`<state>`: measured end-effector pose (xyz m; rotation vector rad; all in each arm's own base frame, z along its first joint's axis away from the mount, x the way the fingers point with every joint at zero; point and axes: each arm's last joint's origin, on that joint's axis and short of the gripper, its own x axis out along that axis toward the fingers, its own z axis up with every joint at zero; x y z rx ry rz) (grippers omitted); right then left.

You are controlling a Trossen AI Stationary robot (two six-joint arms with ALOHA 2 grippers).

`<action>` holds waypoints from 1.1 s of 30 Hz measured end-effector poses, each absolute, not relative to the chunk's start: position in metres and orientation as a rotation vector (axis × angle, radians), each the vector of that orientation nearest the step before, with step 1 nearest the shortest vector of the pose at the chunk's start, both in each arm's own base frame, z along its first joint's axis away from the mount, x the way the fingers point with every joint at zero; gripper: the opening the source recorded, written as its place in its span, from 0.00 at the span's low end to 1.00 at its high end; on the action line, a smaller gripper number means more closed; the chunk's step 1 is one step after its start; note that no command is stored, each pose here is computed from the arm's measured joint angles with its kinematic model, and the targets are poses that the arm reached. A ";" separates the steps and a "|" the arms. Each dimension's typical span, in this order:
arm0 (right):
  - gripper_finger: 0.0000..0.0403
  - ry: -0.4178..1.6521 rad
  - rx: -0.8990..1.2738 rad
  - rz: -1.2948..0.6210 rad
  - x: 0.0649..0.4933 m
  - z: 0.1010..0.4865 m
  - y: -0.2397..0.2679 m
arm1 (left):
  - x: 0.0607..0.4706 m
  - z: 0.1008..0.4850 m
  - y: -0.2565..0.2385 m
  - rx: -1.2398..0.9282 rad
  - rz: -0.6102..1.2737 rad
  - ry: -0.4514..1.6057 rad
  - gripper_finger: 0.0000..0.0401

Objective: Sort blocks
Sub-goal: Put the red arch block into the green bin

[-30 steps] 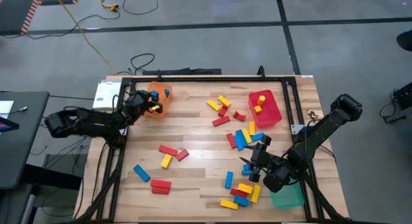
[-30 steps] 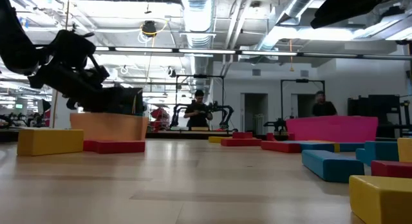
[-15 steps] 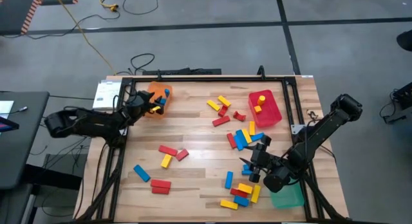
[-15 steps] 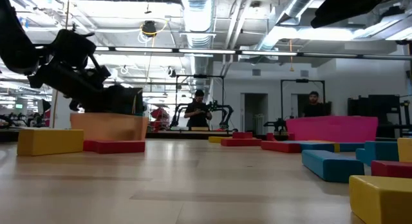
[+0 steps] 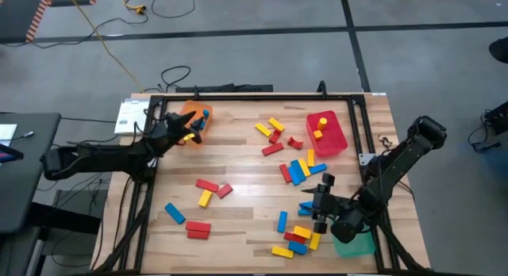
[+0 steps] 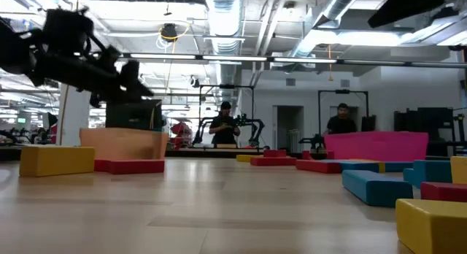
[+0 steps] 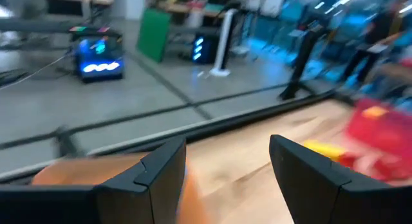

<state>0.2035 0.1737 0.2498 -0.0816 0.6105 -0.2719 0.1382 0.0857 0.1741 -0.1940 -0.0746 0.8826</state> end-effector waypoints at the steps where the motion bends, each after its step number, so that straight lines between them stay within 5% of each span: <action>1: 0.57 0.621 -0.070 -0.256 0.204 0.250 0.174 | 0.138 0.177 0.082 -0.194 0.859 -0.095 0.55; 13: 0.57 0.753 -0.061 -0.340 0.239 0.223 0.152 | 0.153 0.203 0.025 -0.139 0.474 -0.178 0.55; 33: 0.57 1.049 -0.126 -0.453 0.287 0.211 0.002 | 0.187 0.182 -0.067 -0.049 0.007 0.085 0.55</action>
